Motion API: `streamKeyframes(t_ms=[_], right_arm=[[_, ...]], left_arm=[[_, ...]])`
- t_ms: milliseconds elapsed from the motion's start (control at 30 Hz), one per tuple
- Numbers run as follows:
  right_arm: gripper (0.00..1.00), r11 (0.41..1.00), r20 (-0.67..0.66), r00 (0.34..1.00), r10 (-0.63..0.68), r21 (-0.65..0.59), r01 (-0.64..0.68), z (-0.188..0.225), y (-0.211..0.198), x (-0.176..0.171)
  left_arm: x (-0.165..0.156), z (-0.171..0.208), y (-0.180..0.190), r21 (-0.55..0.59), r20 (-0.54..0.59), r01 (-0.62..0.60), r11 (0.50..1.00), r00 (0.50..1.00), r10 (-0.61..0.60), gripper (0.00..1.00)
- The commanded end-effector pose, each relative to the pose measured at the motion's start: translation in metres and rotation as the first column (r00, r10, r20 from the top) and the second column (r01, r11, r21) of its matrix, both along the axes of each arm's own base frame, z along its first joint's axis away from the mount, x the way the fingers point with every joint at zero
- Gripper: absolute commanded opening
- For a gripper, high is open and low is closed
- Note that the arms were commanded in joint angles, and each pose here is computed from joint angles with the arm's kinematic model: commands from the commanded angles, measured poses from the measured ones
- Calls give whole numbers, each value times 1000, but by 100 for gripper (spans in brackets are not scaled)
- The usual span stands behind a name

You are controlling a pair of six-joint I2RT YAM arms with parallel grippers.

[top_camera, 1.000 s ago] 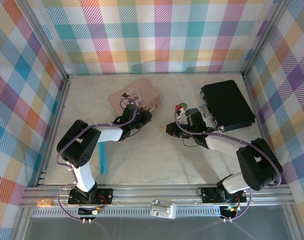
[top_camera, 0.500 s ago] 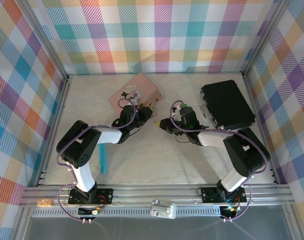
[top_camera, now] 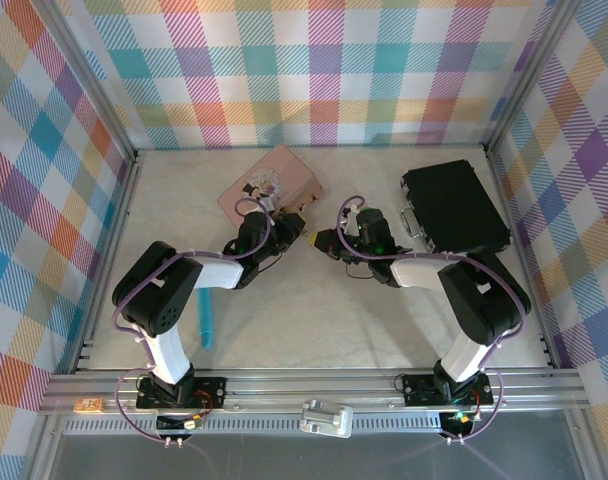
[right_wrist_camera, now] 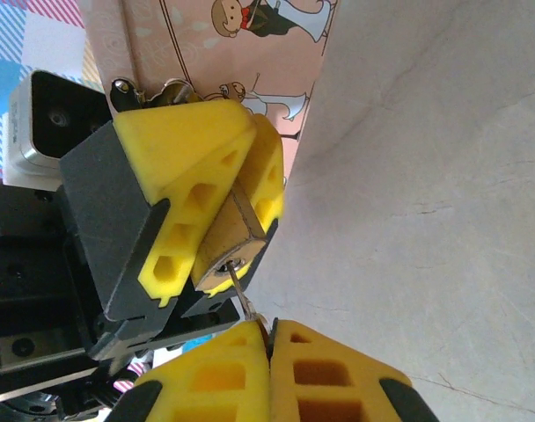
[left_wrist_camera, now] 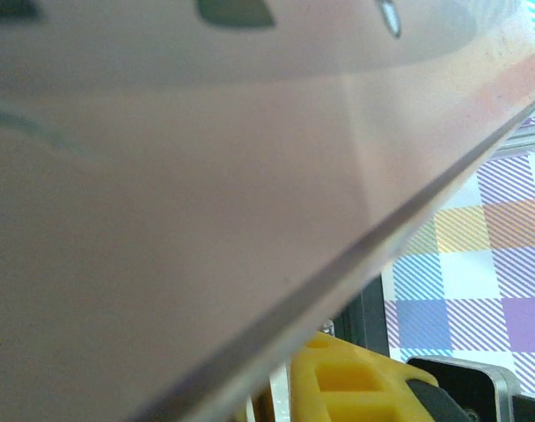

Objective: Unlock the padlock with the key

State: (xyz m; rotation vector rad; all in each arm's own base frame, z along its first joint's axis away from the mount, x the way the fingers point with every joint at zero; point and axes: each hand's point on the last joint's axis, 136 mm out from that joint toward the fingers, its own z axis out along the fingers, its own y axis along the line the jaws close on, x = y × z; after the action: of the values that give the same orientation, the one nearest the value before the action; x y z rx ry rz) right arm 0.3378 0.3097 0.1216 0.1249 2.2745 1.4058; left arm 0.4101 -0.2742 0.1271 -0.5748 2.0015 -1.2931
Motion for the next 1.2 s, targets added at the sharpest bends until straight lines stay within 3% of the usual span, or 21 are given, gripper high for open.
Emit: streamKeyframes(t_ms=[0, 467, 767, 1167], right_arm=[[0, 999, 25, 1000, 13, 43, -14, 12, 7, 4], [0, 988, 16, 1000, 9, 154, -11, 24, 16, 12], [0, 948, -120, 992, 33, 320, 7, 34, 16, 22], [0, 946, -101, 994, 41, 324, -6, 41, 21, 26]], left_arm=[[1, 42, -3, -88, 111, 24, 996, 994, -15, 0], [-6, 46, -12, -115, 129, 50, 992, 991, -35, 0], [-13, 48, -15, -131, 153, 80, 988, 986, -59, 0], [-16, 46, -14, -118, 146, 74, 990, 988, -56, 0]])
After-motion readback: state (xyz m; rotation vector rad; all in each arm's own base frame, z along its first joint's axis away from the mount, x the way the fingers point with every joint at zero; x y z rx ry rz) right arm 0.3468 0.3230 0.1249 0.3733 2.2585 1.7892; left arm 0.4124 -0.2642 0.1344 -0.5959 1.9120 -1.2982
